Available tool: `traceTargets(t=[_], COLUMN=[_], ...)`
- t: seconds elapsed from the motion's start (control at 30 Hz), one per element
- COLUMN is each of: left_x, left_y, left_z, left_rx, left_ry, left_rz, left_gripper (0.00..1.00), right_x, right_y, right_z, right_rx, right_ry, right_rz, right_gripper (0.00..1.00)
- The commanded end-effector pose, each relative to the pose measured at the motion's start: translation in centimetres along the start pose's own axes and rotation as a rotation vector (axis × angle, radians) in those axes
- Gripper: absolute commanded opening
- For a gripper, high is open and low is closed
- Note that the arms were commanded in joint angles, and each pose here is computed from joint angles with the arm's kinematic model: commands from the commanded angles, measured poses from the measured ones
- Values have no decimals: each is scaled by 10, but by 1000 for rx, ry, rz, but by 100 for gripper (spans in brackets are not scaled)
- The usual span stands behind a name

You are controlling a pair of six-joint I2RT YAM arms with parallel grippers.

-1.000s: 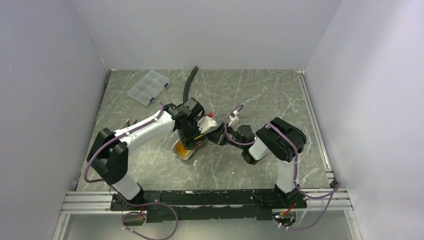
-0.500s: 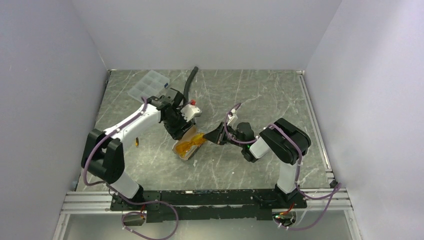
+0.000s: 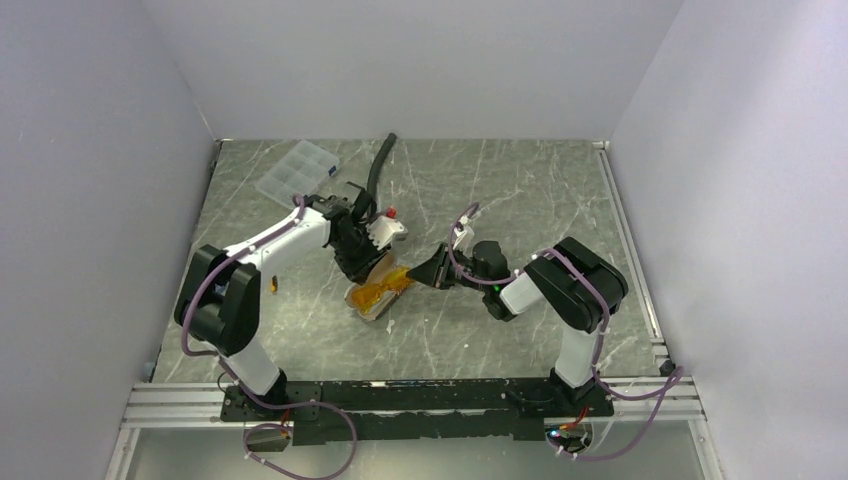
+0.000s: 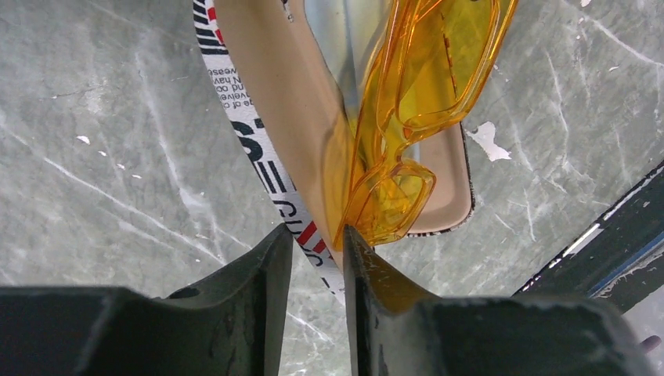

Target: Organize the sunglasses

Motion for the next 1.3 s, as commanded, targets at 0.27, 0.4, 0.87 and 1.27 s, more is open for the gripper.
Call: traceTargets(t=[0.27, 0.4, 0.87, 1.27], left_x=[-3, -3, -14, -27], left_y=[-1, 2, 4, 2], left_z=[12, 14, 35, 45], left_rx=[-77, -127, -279, -364], left_ry=[-35, -47, -321, -463], left_rz=[-63, -24, 515, 832], left_gripper=[7, 3, 3, 3], right_x=[1, 0, 3, 7], right_y=[0, 2, 9, 12], right_z=[14, 13, 9, 11], right_rx=[26, 51, 64, 60], right_ry=[58, 37, -25, -50], right_rz=[31, 46, 3, -16], right_gripper=[7, 6, 0, 0])
Point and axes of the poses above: each gripper's point midway between its finger pads, its own y axis back along the fingers, its own x axis along the line the jaws close on, z = x × y, the point moved 8 cm from there along y, back along the fingers, and after that the axes turned 4 degrees about y, right-handed, at the moved point
